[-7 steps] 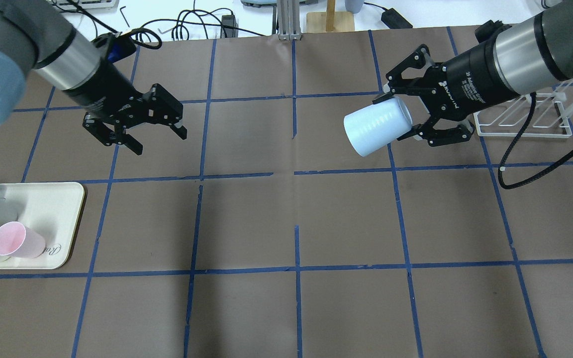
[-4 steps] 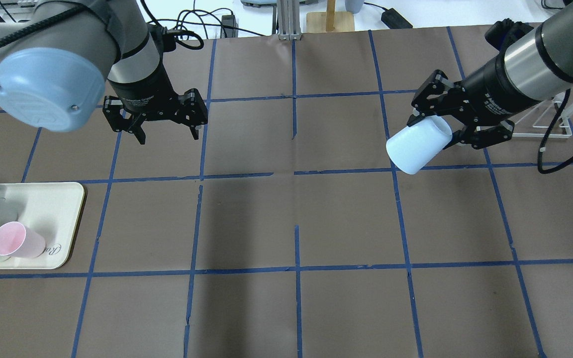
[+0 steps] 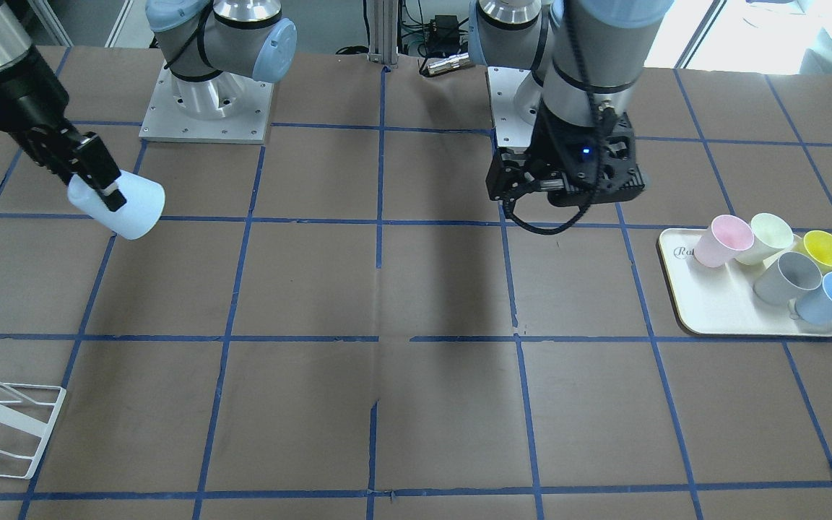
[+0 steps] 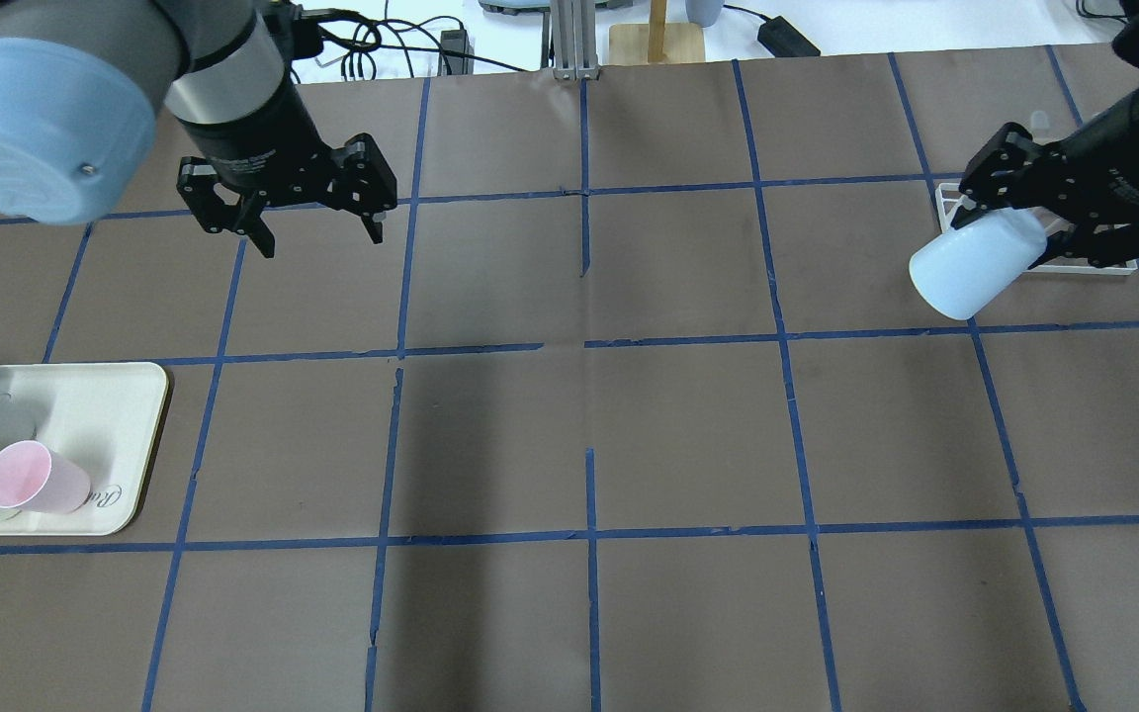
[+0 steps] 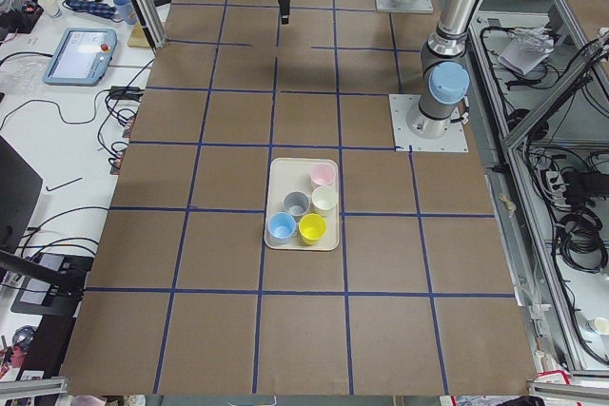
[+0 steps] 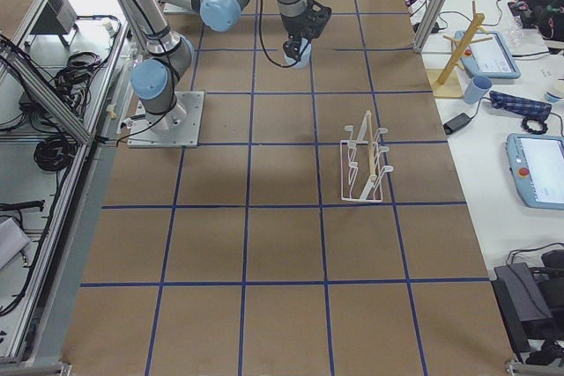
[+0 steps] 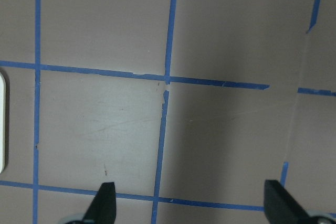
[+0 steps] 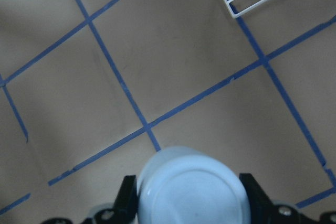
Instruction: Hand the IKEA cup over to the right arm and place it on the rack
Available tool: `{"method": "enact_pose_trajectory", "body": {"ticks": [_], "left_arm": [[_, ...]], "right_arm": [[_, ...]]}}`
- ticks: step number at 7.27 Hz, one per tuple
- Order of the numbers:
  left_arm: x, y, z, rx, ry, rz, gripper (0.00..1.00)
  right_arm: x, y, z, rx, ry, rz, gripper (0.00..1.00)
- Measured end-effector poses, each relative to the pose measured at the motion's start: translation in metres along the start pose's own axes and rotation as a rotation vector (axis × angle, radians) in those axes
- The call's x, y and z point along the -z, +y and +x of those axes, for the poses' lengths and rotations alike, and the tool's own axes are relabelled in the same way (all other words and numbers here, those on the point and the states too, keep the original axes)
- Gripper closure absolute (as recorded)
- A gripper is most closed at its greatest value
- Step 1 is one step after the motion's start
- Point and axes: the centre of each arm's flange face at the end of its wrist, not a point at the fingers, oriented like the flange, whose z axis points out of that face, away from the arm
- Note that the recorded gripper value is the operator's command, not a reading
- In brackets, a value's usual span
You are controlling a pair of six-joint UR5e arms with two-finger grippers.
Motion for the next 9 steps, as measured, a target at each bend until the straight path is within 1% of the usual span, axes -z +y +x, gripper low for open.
{"method": "enact_pose_trajectory", "body": {"ticks": [1, 2, 4, 5, 6, 7, 8, 9], "left_arm": [[0.006, 0.002, -0.017, 0.023, 0.027, 0.007, 0.00], [0.013, 0.006, -0.023, 0.037, 0.035, 0.023, 0.00], [0.022, 0.004, -0.021, 0.037, 0.040, 0.041, 0.00], [0.027, 0.002, -0.014, 0.018, 0.039, 0.038, 0.00], [0.029, 0.005, -0.001, -0.030, 0.010, 0.027, 0.00], [0.031, 0.010, 0.009, -0.085, -0.038, 0.018, 0.00], [0.032, 0.014, 0.016, -0.116, -0.053, 0.006, 0.00], [0.033, 0.015, 0.019, -0.127, -0.042, -0.003, 0.00]], "right_arm": [[-0.003, -0.015, 0.012, 0.030, 0.053, 0.055, 1.00], [-0.010, -0.031, 0.019, 0.063, 0.098, 0.107, 1.00], [-0.036, -0.065, 0.026, 0.093, 0.143, 0.189, 1.00], [-0.051, -0.078, 0.030, 0.099, 0.171, 0.221, 1.00], [-0.061, -0.084, 0.034, 0.102, 0.190, 0.236, 1.00], [-0.071, -0.090, 0.036, 0.102, 0.199, 0.235, 1.00], [-0.081, -0.097, 0.038, 0.105, 0.211, 0.241, 1.00], [-0.089, -0.104, 0.041, 0.116, 0.231, 0.263, 1.00]]}}
